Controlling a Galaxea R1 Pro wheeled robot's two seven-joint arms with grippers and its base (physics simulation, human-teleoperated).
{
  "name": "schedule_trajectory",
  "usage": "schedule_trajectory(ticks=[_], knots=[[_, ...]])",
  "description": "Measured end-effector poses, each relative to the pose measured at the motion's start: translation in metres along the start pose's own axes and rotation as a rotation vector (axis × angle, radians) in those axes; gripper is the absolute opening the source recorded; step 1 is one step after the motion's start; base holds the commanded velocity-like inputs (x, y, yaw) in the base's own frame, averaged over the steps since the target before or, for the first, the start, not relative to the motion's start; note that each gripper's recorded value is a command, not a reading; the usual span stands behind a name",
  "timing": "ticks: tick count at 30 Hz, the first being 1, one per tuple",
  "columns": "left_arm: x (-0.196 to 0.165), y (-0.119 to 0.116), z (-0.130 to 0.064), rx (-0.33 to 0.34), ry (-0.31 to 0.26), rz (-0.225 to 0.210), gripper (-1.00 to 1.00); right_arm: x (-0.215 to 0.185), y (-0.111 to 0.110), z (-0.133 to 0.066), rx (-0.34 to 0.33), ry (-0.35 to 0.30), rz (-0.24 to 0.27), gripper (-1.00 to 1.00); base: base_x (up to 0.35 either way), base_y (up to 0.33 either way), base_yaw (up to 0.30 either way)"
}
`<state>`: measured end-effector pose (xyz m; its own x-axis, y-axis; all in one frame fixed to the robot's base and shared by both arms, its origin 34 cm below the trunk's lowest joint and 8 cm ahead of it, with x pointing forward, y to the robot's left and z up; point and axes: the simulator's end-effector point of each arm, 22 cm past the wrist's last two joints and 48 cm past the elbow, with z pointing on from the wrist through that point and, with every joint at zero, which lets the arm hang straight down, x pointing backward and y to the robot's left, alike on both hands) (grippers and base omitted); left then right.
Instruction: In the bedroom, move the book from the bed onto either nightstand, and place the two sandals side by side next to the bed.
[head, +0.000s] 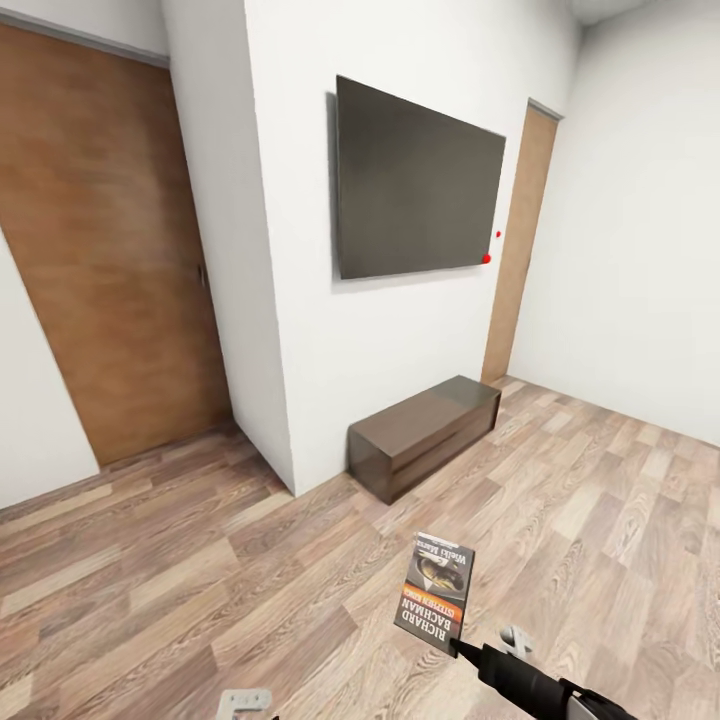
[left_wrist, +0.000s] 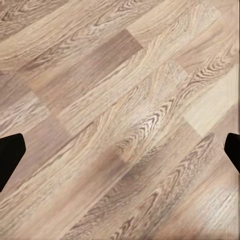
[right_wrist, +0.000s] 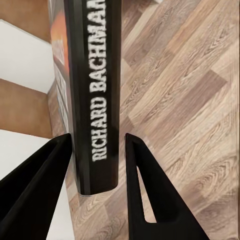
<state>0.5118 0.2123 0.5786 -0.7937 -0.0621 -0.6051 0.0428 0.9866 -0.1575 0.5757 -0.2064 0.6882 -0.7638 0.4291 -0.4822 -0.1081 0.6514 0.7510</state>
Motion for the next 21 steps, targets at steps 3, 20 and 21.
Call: schedule_trajectory(ticks=[3,20,21], knots=[[0.0001,0.0001,0.0,0.0,0.0,-0.001,1.0,0.0002,-0.0001,-0.0001,0.0,0.0,0.0,-1.0,0.0,0.0,-0.283],[-0.0001,0.0012,-0.0001,-0.002,0.0,-0.001,1.0,-0.0007,-0.0018,-0.0013,0.004,0.0,-0.001,-1.0,0.0,0.0,-0.283],[-0.0001,0.0012,-0.0001,-0.002,0.0,-0.001,1.0,-0.0009,-0.0017,-0.0013,0.004,0.0,-0.001,-1.0,0.0,0.0,-0.283]])
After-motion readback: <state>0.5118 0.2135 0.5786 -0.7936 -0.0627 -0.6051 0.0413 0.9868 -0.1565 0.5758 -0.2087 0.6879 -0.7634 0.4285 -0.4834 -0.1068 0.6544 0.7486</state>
